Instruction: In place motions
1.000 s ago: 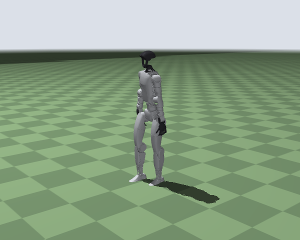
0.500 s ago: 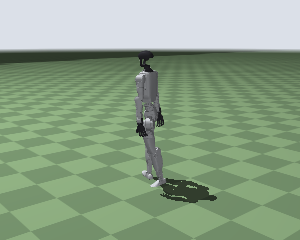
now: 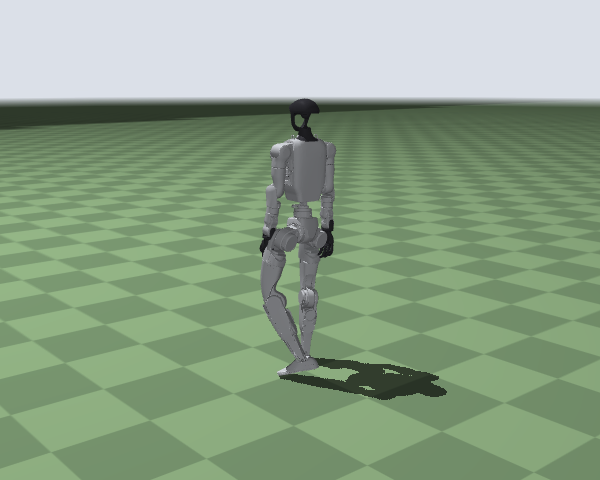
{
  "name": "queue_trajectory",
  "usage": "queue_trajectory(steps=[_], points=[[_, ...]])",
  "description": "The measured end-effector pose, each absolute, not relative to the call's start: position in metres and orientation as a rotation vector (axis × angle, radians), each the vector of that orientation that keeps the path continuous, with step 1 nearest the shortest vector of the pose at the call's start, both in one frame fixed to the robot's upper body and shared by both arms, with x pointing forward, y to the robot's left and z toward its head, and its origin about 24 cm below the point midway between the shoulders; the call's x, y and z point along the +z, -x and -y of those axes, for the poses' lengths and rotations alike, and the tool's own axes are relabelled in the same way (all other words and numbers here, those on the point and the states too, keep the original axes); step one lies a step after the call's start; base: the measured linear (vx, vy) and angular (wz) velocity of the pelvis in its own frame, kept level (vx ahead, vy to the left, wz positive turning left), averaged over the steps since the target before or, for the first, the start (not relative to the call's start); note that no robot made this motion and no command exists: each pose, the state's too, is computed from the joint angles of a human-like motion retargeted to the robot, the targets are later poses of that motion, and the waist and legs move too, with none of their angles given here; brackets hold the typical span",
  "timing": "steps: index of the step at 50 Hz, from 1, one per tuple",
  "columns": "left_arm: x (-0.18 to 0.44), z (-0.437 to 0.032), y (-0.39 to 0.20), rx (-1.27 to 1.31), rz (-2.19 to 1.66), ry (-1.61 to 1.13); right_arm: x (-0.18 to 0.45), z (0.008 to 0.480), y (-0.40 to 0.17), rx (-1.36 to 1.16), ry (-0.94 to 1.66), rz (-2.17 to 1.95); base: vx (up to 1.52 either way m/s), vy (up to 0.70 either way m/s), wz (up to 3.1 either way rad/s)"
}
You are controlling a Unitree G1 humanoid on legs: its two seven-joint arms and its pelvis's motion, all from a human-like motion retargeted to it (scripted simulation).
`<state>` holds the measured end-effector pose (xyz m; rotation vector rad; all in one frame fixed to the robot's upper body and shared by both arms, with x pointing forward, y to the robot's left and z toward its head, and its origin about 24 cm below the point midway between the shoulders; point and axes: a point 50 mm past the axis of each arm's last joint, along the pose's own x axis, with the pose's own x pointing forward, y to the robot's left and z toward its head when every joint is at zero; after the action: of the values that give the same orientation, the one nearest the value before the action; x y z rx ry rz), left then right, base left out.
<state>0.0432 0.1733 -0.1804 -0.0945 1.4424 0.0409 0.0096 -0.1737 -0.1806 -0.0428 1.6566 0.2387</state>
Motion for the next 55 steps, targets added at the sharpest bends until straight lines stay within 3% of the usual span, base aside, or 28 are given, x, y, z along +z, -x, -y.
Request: queue_trajectory(steps=[10,19,28,42,50,55], points=[[-0.182,-0.16,-0.001,0.01,-1.601,0.093,-0.181,0.163,-0.032,0.341,0.1,-1.569,0.03,0.0,-0.58],[-0.182,-0.168,-0.003,-0.025,-1.604,0.042,-0.18,0.176,0.003,0.246,0.114,-1.71,0.15,-0.11,-1.32],[-0.18,-0.175,-0.028,-0.059,-1.563,0.116,-0.179,0.177,0.018,0.16,0.064,-1.765,0.05,-0.21,1.42],[-0.174,-0.18,-0.082,-0.191,-1.412,-0.035,-0.178,0.181,0.015,0.151,-0.027,-1.769,-0.08,-0.25,2.49],[-0.18,-0.18,-0.027,-0.011,-1.562,0.035,-0.173,0.224,0.0,0.204,0.278,-1.754,0.04,-0.24,1.42],[-0.179,-0.186,0.014,0.132,-1.702,0.093,-0.172,0.231,-0.001,0.077,0.214,-1.718,0.21,-0.29,2.69]])
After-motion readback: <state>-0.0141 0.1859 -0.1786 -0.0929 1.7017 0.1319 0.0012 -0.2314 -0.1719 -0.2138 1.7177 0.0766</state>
